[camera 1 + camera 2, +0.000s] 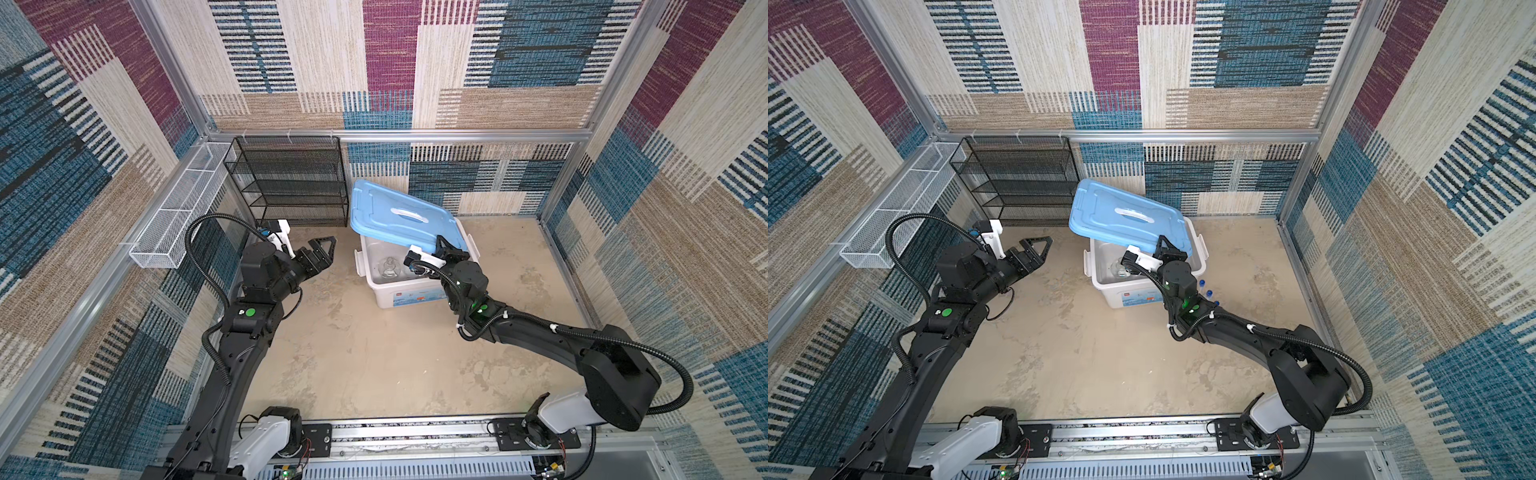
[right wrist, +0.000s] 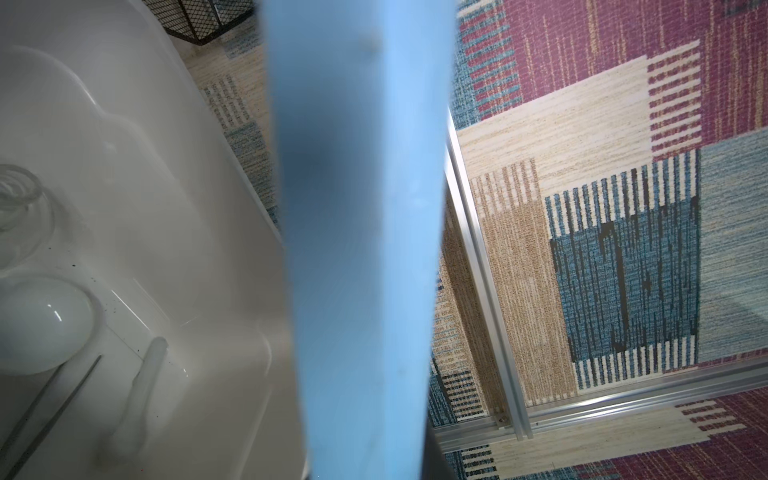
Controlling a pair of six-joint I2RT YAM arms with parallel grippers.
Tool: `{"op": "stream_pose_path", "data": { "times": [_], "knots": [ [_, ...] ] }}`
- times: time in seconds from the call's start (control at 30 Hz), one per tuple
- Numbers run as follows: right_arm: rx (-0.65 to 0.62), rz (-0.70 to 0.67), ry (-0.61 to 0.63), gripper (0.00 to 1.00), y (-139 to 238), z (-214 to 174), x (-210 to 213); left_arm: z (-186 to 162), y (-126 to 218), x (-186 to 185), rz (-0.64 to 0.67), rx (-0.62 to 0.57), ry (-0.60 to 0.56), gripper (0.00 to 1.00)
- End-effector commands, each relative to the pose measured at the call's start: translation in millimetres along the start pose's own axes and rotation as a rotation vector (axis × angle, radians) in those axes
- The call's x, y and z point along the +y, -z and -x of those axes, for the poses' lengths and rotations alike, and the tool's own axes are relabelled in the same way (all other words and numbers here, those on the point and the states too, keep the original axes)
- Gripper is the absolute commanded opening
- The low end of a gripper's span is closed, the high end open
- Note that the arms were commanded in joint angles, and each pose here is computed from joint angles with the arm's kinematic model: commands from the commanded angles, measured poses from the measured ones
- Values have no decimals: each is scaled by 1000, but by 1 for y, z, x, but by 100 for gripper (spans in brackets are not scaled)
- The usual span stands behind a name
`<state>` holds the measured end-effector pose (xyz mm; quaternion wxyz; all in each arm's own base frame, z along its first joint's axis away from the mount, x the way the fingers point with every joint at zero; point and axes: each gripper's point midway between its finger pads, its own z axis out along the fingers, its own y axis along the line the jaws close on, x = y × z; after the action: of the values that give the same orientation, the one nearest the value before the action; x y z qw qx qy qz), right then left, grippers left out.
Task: Organize the chemistry lab equipment
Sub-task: 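Lower the blue lid onto the bin with the left gripper while the right guides it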
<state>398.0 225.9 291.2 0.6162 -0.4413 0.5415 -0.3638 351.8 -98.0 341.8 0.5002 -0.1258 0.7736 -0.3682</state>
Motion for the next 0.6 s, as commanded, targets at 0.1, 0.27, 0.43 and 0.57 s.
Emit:
{"op": "stream_pose_path", "data": {
  "times": [0.1,0.27,0.43,0.57],
  "knots": [
    [-23,-26,45,4,2,8,3,6,-19,-29,-179,47,52,92],
    [-33,-5,57,6,1,10,10,-2,-32,-27,-210,87,69,87],
    [-32,9,70,6,-1,9,18,-18,-47,-28,-232,157,88,78],
    [-31,15,72,7,-1,9,22,-28,-59,-28,-245,198,89,69]
  ]
}}
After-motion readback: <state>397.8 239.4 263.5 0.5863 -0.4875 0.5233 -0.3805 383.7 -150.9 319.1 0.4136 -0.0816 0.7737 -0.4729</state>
